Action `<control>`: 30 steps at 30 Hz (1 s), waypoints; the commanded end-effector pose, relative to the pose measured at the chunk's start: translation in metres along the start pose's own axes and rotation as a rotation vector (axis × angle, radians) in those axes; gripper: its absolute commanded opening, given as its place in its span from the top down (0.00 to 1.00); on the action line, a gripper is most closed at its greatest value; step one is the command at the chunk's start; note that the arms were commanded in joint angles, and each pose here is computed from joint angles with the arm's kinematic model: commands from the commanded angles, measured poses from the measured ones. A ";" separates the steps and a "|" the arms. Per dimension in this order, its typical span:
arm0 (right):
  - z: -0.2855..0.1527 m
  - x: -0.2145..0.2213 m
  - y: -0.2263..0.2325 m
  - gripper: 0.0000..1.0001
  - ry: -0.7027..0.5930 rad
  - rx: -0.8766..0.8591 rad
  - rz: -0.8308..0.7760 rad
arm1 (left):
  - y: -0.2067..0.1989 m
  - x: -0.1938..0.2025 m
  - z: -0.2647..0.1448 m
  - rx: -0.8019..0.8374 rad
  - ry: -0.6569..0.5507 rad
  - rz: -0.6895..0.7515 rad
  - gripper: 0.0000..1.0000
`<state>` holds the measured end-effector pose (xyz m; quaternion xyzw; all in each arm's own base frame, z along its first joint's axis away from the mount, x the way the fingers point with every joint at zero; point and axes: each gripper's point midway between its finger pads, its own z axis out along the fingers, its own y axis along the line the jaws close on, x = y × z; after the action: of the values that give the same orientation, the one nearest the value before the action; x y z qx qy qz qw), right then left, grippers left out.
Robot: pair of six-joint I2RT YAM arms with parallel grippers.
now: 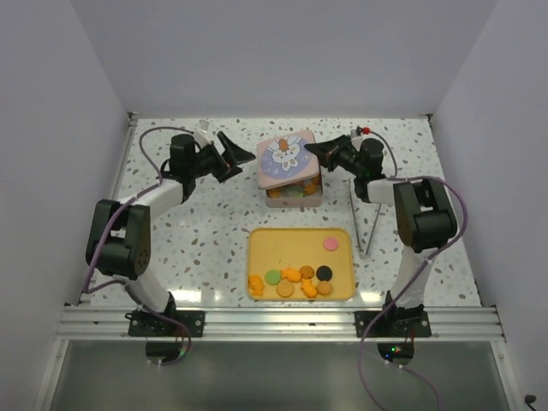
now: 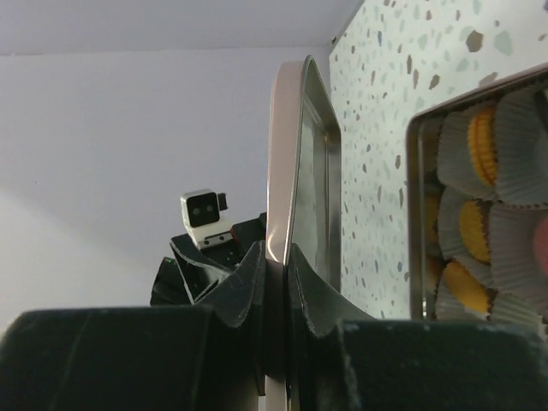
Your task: Pack the cookies
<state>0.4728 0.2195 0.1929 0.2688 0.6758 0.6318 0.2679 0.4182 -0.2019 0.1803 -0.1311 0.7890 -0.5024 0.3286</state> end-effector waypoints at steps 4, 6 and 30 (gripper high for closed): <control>0.009 -0.017 0.012 1.00 -0.013 -0.094 -0.079 | 0.005 -0.013 0.023 0.027 0.004 0.103 0.00; 0.010 -0.021 0.006 1.00 -0.014 -0.082 -0.081 | 0.011 -0.011 0.030 0.025 0.018 0.105 0.00; 0.001 -0.019 -0.066 1.00 0.033 0.067 -0.053 | 0.042 0.026 0.084 -0.013 0.137 0.135 0.00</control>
<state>0.4890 0.2055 0.1265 0.2649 0.7048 0.6052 0.2585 0.4468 -0.2567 0.1019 -0.0690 0.8250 -0.4877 0.2772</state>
